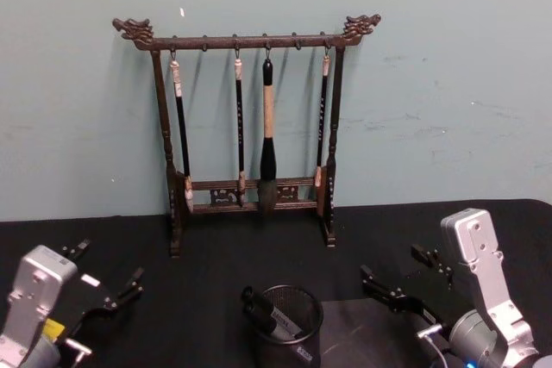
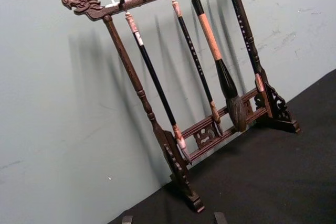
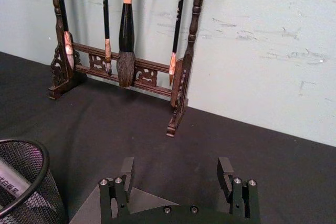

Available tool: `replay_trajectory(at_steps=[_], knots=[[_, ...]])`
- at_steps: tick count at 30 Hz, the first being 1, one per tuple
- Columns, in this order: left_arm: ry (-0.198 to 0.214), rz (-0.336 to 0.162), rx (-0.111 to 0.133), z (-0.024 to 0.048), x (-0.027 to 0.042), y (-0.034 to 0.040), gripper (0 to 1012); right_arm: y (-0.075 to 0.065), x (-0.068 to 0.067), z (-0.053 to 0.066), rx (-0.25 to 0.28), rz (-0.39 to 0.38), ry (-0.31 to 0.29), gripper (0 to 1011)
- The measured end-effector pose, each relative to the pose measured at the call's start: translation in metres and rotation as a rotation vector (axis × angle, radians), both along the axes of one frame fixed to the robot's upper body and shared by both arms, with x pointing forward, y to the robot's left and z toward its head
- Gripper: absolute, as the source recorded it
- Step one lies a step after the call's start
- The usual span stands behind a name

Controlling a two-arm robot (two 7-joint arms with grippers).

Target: Pick up the water-based marker from the table and place it into the pen holder.

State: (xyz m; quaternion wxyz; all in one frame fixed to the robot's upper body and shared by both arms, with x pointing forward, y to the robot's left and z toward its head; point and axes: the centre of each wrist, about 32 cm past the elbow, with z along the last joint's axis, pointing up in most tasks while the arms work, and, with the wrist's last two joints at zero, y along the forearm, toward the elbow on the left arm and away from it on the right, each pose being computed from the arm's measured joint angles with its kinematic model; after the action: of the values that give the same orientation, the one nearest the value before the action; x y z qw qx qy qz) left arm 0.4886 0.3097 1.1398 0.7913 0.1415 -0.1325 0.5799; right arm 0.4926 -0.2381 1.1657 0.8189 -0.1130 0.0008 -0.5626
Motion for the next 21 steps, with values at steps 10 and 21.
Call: replay_trajectory(at_steps=[10,21], knots=[[0.0,0.0,0.0,0.0,0.0,0.0,1001,0.0,0.0,0.0,0.0,0.0,0.0,1003],[0.0,0.0,0.0,0.0,0.0,0.0,1001,0.0,0.0,0.0,0.0,0.0,0.0,1003]])
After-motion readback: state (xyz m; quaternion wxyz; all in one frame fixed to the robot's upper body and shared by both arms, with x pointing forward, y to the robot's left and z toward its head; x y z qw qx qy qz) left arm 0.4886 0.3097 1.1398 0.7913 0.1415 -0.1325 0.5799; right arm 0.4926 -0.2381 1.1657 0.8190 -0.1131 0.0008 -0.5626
